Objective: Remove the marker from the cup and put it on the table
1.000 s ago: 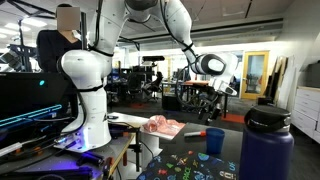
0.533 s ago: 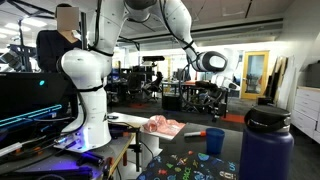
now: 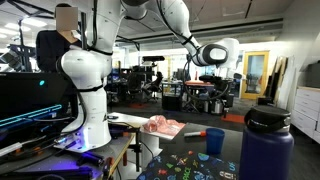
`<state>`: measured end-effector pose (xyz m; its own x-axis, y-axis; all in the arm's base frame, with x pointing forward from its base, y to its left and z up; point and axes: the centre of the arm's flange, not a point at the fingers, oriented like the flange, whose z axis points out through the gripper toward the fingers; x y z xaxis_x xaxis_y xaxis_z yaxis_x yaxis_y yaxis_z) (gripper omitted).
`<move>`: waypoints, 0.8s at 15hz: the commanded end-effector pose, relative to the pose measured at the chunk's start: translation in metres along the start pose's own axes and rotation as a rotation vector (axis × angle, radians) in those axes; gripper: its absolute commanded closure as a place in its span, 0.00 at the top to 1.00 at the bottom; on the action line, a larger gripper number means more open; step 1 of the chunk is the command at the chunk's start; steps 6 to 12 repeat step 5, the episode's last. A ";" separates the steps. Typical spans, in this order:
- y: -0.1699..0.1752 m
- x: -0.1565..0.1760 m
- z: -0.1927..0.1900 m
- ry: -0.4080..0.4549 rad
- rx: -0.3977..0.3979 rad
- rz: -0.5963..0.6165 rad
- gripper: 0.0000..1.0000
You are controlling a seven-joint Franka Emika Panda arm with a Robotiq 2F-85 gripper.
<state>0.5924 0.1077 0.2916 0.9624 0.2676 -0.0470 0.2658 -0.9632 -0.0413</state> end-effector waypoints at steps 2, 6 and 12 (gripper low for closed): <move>0.000 0.000 0.001 -0.001 0.000 0.000 1.00; 0.000 -0.001 0.001 -0.001 0.000 0.000 1.00; 0.000 -0.001 0.001 -0.001 0.000 0.000 1.00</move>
